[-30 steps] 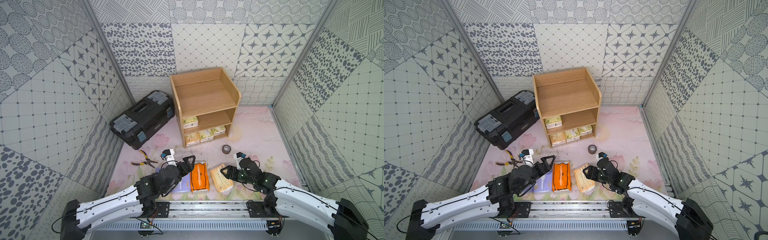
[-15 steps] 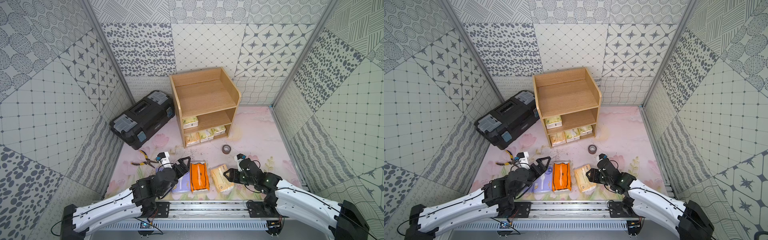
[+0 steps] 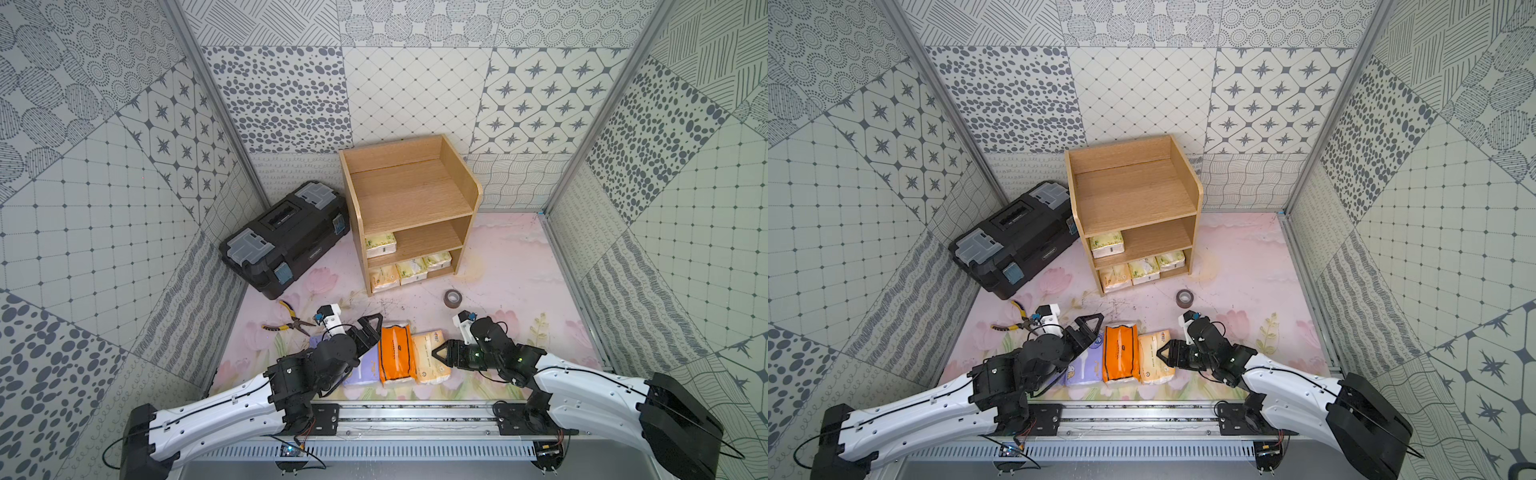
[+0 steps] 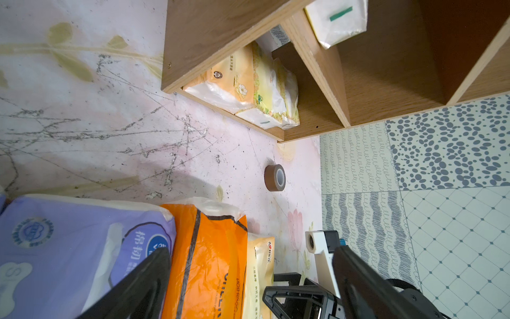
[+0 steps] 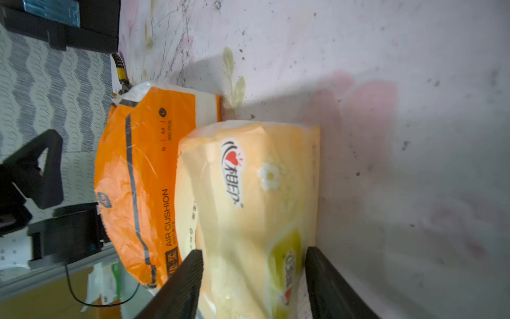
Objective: Remove the tissue boxes from the shelf
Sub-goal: Move the box of tissues to the center of the board, then pick up a box of tissues from the shelf.
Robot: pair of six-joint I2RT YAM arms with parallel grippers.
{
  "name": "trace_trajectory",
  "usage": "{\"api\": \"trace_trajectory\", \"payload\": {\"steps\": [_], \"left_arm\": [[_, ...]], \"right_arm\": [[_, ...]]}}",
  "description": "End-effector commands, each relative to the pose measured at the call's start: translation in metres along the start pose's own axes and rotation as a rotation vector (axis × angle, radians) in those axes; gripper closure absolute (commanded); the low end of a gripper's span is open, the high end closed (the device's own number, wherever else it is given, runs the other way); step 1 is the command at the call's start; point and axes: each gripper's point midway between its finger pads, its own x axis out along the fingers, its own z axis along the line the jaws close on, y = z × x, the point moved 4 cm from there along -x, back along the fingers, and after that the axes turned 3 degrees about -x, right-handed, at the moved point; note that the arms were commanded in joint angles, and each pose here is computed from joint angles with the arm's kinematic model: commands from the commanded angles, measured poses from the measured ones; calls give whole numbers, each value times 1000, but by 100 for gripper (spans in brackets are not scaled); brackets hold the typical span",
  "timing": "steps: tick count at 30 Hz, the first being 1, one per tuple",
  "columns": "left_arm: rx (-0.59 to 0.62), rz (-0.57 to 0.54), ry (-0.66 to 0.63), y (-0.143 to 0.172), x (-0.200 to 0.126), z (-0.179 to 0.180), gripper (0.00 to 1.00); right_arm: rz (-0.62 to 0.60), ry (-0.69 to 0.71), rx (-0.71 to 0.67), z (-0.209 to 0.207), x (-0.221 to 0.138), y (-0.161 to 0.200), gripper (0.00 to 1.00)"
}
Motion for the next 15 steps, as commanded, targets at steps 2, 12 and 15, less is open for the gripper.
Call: {"api": "trace_trajectory", "payload": {"steps": [2,12,15], "left_arm": [[-13,-34,-42,-7,-4,1,3],[-45,-106,-129,-15,-6,18,7],[-47,-123,-131,-17,-6,21,8]], "right_arm": [[-174,82,-33,2,-23,-26,26],[-499,8,-99,59,-70,-90,28],[-544,-61,-122,85,-68,-110,29]]}}
